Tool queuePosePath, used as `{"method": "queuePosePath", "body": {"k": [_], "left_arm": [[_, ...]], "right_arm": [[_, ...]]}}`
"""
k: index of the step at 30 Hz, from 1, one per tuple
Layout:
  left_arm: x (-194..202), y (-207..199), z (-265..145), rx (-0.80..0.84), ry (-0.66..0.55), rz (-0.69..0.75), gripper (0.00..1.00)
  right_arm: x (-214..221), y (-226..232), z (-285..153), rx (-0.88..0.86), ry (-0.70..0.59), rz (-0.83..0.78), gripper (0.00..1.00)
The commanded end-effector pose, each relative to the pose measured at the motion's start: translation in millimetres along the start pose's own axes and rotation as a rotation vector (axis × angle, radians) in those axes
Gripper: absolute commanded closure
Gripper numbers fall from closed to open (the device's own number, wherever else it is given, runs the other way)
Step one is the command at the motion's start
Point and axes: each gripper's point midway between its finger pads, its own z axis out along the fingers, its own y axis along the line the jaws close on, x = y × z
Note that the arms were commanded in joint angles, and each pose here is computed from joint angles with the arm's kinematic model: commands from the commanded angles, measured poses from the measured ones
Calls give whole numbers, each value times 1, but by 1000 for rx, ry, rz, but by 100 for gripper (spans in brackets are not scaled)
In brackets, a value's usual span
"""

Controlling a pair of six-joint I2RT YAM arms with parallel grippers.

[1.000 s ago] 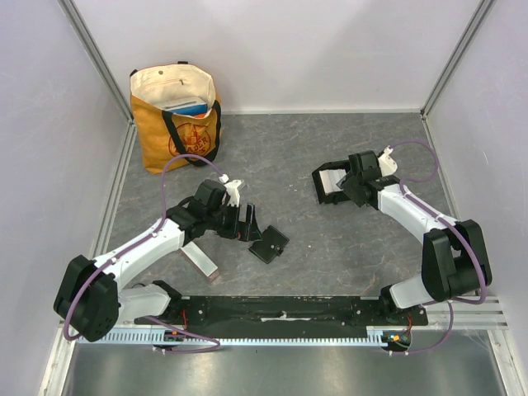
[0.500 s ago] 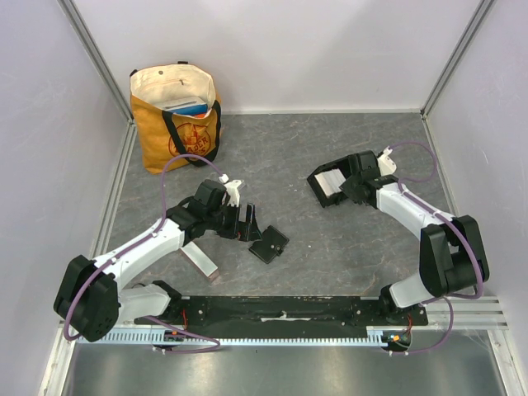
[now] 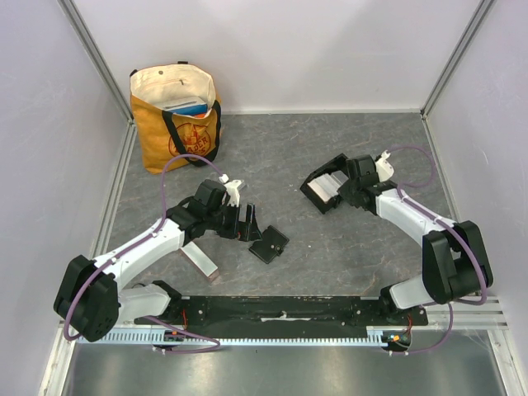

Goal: Put the credit cards into the card holder
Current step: Move the storage box to the center of the board.

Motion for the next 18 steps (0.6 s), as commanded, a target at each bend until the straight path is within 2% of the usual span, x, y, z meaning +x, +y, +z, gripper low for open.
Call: {"method": "queuePosePath", "body": {"k": [1, 12, 18], "left_arm": [[-17, -10, -4, 29, -41, 16, 3], [-15, -10, -3, 31, -35, 16, 3], [-15, -9, -2, 30, -34, 13, 3]], "right_arm": [[16, 6, -14, -38, 34, 7, 78], [44, 8, -32, -62, 53, 55, 78], [62, 3, -44, -66, 44, 148, 78]]}}
